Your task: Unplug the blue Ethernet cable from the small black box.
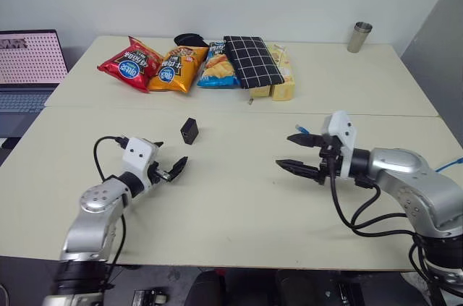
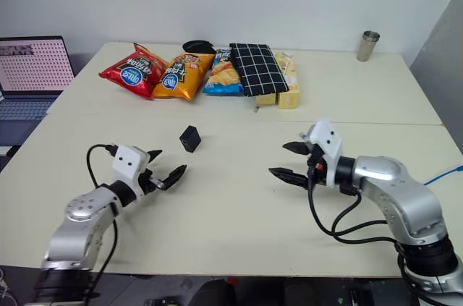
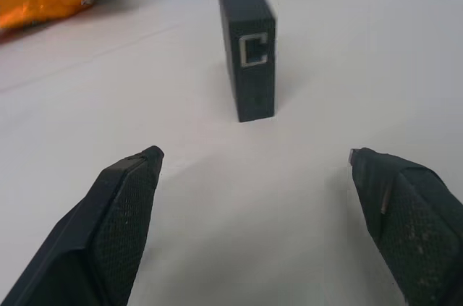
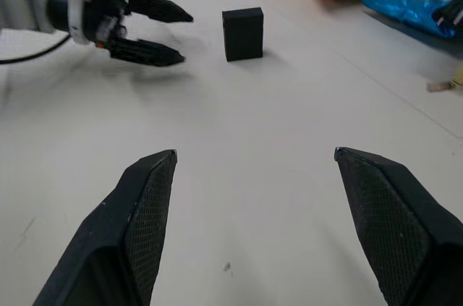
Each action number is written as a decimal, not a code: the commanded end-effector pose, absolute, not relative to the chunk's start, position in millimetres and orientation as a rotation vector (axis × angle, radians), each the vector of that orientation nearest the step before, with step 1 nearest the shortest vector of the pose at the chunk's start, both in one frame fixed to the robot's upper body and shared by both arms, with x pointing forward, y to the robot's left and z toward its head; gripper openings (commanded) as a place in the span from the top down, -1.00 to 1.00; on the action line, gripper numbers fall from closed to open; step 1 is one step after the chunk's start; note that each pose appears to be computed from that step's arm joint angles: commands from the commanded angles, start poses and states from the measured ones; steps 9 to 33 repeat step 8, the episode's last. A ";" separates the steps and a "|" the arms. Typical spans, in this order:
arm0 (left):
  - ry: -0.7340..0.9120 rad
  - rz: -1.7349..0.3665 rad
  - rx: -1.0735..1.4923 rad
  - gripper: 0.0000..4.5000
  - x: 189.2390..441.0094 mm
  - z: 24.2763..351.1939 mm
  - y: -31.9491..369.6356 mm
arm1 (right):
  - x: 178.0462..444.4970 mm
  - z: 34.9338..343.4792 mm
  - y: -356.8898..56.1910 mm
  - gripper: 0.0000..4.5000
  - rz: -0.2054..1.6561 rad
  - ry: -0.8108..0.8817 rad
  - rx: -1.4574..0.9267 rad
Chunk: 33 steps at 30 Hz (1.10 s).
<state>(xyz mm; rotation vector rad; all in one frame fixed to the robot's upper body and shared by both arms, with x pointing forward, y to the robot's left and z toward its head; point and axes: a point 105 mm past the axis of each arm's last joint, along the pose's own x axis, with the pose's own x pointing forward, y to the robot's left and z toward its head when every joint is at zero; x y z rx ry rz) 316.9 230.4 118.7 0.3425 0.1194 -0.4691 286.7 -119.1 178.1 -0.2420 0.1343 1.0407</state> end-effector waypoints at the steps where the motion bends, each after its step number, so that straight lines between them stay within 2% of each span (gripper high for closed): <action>1: 0.064 -0.517 0.387 -0.95 305.9 159.4 235.9 | 282.7 197.8 -142.3 -0.64 1.005 0.074 -0.281; 8: 0.113 -0.596 0.426 -0.95 297.2 170.8 236.4 | 289.6 195.9 -166.2 -0.64 0.946 0.097 -0.301; 33: 0.113 -0.596 0.426 -0.95 297.2 170.8 236.4 | 289.6 195.9 -166.2 -0.64 0.946 0.097 -0.301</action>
